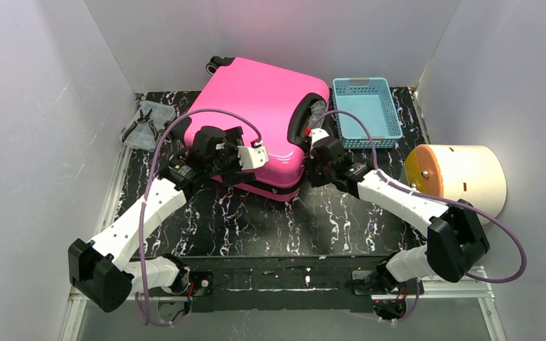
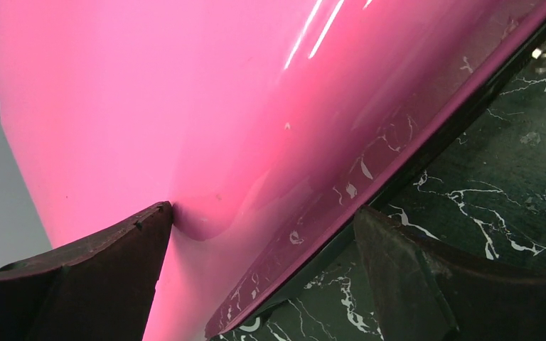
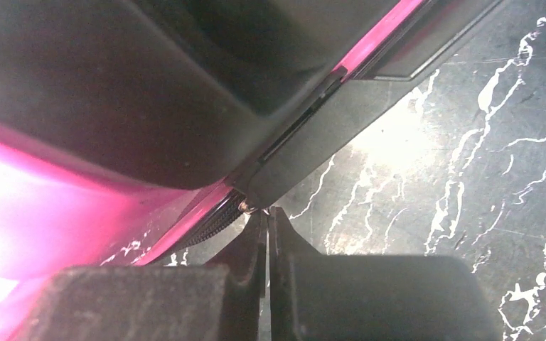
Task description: Open, take out, and arrange the luggage
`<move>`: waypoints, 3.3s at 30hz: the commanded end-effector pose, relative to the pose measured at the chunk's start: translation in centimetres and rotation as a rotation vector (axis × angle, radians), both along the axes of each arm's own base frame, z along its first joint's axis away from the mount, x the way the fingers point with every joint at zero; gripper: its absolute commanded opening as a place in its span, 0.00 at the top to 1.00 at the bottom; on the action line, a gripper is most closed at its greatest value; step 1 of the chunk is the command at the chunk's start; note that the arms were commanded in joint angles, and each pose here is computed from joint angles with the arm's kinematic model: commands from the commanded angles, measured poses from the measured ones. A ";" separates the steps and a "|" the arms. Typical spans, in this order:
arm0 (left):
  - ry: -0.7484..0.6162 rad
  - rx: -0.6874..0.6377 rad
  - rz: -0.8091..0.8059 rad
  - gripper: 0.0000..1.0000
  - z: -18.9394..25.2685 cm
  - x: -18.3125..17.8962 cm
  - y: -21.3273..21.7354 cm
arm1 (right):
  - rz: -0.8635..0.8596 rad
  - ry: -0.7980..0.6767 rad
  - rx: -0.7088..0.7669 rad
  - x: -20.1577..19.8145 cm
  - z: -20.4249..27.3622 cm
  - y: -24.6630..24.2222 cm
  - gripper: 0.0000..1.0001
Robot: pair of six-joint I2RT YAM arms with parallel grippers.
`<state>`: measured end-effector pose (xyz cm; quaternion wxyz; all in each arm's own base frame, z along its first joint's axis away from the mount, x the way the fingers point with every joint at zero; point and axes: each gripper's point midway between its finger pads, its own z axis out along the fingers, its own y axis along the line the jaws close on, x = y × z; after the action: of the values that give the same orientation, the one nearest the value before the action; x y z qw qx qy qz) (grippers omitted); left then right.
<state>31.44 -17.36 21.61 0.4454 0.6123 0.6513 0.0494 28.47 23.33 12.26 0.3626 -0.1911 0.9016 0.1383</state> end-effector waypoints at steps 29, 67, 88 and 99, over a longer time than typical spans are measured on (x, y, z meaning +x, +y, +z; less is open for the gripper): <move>0.346 -0.289 0.054 0.27 4.9 -3.3 -6.5 | 0.108 -0.035 0.539 -2.2 3.5 13.5 0.99; 0.417 0.058 0.390 1.00 -4.1 -1.4 -7.7 | 0.053 0.014 0.669 -0.7 2.8 11.8 0.99; 0.535 0.036 0.108 1.00 1.5 -13.9 -0.3 | -0.089 -0.148 0.218 7.0 2.0 -1.2 0.99; 0.530 0.148 -0.001 1.00 0.4 -16.9 3.2 | 0.100 -0.169 0.180 6.3 3.7 -1.1 0.99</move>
<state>15.22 -14.31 23.05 0.2455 0.6130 0.7485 -0.0606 33.49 22.62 12.01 0.4009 -0.1823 0.8690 0.2254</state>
